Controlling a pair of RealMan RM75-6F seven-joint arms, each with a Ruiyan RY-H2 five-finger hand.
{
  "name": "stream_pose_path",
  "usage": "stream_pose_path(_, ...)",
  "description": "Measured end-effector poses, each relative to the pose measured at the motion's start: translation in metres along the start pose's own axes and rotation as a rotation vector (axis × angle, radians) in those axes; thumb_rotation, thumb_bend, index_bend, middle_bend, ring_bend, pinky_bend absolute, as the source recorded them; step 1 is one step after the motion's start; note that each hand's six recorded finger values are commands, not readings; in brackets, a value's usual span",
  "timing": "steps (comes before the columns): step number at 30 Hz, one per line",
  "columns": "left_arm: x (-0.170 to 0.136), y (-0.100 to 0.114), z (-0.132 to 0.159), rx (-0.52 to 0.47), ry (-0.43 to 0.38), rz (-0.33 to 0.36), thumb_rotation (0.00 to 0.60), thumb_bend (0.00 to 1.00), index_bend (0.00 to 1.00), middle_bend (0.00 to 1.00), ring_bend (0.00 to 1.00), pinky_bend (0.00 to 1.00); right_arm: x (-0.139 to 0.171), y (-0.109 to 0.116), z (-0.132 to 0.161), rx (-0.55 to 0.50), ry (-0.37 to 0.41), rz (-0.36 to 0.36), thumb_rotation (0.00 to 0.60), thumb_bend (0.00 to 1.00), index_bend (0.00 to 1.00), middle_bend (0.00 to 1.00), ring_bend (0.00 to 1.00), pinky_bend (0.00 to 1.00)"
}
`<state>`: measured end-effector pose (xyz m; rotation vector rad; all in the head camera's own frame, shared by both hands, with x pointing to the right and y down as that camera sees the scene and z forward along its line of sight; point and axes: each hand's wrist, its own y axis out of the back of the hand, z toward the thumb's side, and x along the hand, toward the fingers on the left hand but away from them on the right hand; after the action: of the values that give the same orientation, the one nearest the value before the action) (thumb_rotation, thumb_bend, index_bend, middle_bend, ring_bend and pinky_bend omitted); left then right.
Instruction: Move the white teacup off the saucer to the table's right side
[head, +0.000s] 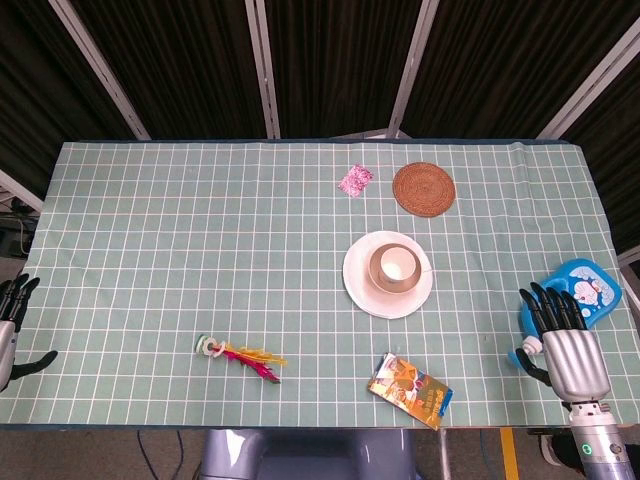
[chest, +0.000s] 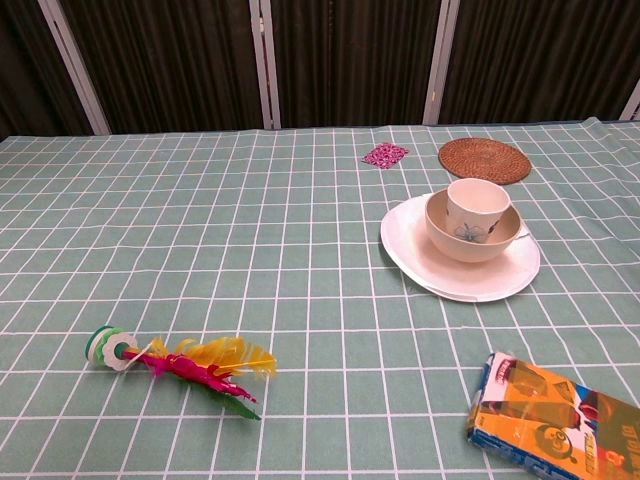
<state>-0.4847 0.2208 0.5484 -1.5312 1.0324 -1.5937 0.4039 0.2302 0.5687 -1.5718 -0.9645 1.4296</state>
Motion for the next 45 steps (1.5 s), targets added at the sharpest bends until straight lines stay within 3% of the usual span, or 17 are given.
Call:
stream_pose_path(20,0.002,0.003,-0.006,-0.016,0.015,0.006,0.6,0.0,0.0,0.0,0.0,0.0,-0.014,-0.004,0.017,0.003,0.03,0.013,0.6,0.19,0.0,0.0,0.0,0.0)
stream_pose_path(25,0.001,0.005,-0.006,-0.021,0.016,0.011,0.6,0.0,0.0,0.0,0.0,0.0,-0.038,0.002,0.042,0.001,0.073,-0.02,0.6,0.18,0.13,0.0,0.0,0.0)
stream_pose_path(30,0.0,0.005,-0.007,-0.027,0.015,0.012,0.6,0.0,0.0,0.0,0.0,0.0,-0.074,0.001,0.085,-0.023,0.134,-0.048,0.6,0.19,0.29,0.04,0.0,0.0)
stream_pose_path(36,0.001,0.007,-0.008,-0.035,0.016,0.015,0.6,0.0,0.0,0.0,0.0,0.0,-0.11,-0.017,0.124,-0.049,0.151,-0.017,0.6,0.19,0.36,0.1,0.0,0.0)
stream_pose_path(45,0.002,0.007,-0.01,-0.041,0.019,0.013,0.6,0.0,0.0,0.0,0.0,0.0,-0.135,-0.041,0.14,-0.041,0.118,0.037,0.6,0.2,0.41,0.13,0.0,0.0)
